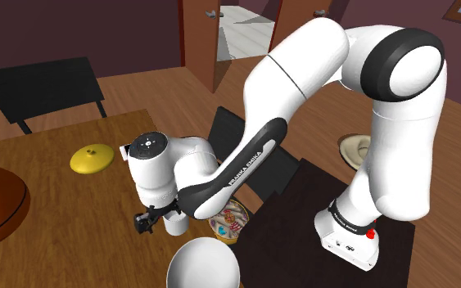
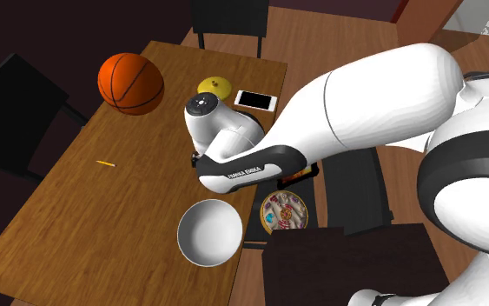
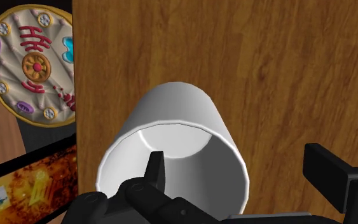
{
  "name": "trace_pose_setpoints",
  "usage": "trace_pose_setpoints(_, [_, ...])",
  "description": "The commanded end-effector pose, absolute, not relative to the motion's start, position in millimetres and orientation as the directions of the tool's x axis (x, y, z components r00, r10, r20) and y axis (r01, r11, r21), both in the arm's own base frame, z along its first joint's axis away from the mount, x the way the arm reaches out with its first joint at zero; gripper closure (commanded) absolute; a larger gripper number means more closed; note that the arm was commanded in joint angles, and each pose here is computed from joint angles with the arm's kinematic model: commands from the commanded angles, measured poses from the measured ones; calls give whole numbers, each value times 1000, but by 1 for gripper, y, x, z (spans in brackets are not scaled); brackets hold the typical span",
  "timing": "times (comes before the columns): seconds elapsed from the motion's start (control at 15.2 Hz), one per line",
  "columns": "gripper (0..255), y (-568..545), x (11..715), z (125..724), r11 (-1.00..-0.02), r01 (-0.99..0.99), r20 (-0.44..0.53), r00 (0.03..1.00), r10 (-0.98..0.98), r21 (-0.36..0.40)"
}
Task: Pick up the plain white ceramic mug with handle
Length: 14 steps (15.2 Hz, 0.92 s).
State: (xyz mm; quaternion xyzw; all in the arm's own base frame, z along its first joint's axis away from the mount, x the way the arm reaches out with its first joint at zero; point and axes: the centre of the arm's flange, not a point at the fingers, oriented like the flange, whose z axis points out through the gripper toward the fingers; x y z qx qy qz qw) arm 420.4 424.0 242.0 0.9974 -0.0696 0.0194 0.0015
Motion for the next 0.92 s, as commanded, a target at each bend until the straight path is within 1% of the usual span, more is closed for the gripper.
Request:
trace_pose_setpoints(0.0, [255, 424, 420, 240, -990, -139, 39, 990, -139, 0])
trace_pose_setpoints(0.59, [255, 423, 420, 240, -990, -139, 39, 990, -139, 0])
trace_pose_setpoints(0.86, [255, 423, 420, 261, -990, -139, 39, 990, -139, 0])
